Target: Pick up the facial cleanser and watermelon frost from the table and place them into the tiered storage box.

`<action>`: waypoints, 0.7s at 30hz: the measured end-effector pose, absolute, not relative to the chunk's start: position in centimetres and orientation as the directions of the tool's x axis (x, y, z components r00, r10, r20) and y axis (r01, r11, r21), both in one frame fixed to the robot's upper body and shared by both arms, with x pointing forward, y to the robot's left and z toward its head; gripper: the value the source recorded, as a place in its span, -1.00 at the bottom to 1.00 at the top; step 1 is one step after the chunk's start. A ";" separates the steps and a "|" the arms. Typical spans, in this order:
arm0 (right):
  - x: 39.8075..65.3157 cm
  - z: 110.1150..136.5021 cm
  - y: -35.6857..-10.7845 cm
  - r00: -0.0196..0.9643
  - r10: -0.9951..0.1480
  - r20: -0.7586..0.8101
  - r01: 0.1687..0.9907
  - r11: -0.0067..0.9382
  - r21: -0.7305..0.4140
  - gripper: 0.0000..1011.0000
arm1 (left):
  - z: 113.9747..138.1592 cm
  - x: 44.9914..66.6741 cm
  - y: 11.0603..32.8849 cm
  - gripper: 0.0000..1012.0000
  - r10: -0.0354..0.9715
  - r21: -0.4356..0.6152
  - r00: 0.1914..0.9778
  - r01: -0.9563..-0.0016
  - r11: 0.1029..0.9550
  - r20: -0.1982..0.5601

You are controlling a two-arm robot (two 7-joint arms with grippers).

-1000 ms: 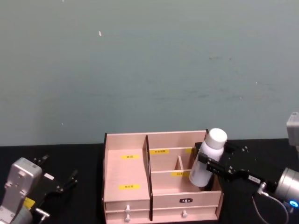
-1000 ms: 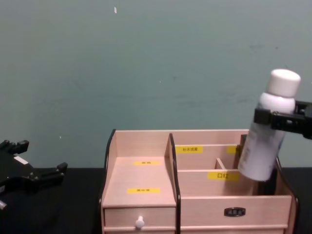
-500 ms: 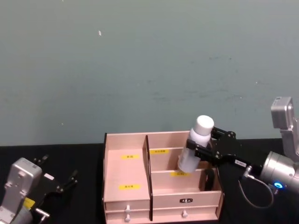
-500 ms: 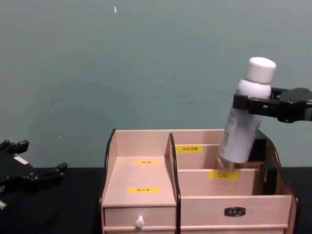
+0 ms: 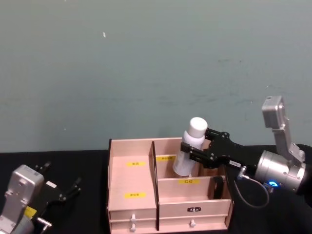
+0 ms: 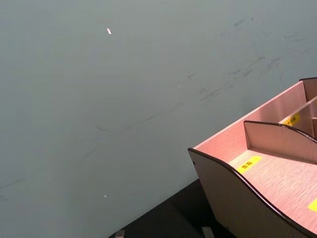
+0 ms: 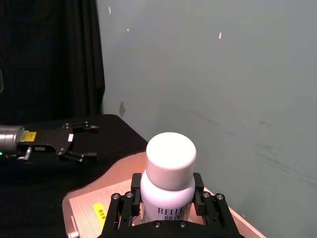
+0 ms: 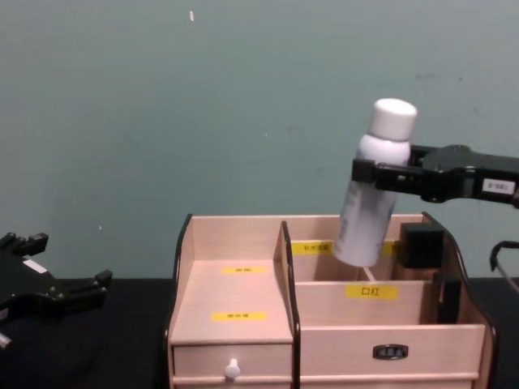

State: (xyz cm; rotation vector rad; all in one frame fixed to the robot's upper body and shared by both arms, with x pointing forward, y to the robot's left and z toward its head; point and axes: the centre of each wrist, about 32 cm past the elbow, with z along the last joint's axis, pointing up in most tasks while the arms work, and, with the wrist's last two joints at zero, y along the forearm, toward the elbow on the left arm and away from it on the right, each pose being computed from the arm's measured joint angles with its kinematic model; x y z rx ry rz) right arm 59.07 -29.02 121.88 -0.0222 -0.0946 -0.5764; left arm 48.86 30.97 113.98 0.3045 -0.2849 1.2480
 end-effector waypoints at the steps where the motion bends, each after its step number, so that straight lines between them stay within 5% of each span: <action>1: 59.4 121.8 -28.9 0.836 -0.539 0.097 0.542 0.840 0.002 0.18 | 114.0 48.9 31.0 0.98 0.880 0.070 0.292 -0.955 0.287 0.374; 21: 62.4 120.4 -27.1 0.838 -0.537 0.095 0.542 0.840 -0.034 0.18 | 114.0 48.9 31.0 0.98 0.880 0.070 0.292 -0.955 0.287 0.374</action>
